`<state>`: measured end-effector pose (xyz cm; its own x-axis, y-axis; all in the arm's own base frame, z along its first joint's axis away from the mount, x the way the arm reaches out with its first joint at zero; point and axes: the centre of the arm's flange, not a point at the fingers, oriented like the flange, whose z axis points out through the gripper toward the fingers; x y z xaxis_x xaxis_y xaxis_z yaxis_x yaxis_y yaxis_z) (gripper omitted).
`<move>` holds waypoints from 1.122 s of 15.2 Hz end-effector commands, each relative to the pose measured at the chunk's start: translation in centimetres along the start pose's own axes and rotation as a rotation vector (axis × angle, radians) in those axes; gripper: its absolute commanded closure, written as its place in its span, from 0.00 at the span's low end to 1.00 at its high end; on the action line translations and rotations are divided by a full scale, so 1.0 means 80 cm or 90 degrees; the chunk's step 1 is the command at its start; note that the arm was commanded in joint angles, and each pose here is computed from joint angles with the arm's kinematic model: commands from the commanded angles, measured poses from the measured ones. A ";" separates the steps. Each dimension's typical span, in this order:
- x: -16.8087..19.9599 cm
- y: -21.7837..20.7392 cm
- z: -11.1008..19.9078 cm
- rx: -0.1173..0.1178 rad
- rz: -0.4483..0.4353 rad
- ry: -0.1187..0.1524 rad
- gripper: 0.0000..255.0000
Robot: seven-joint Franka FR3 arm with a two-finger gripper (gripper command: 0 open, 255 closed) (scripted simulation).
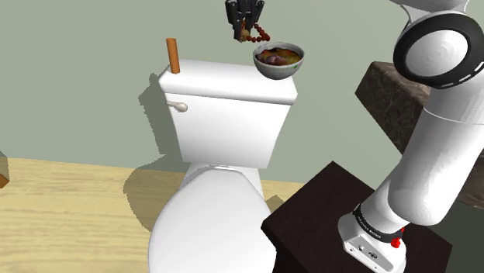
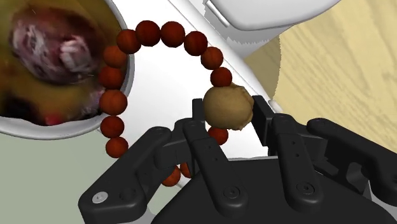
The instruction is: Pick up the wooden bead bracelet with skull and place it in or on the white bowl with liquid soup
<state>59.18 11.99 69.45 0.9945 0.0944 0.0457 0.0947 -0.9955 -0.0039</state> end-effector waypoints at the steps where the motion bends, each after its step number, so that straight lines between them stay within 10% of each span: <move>1: 0.000 -0.001 -0.009 0.000 0.000 0.000 1.00; 17: -0.027 0.211 0.012 0.000 0.000 0.000 1.00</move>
<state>58.69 -4.81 68.70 0.9946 0.0935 0.0445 0.0938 -0.9956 -0.0039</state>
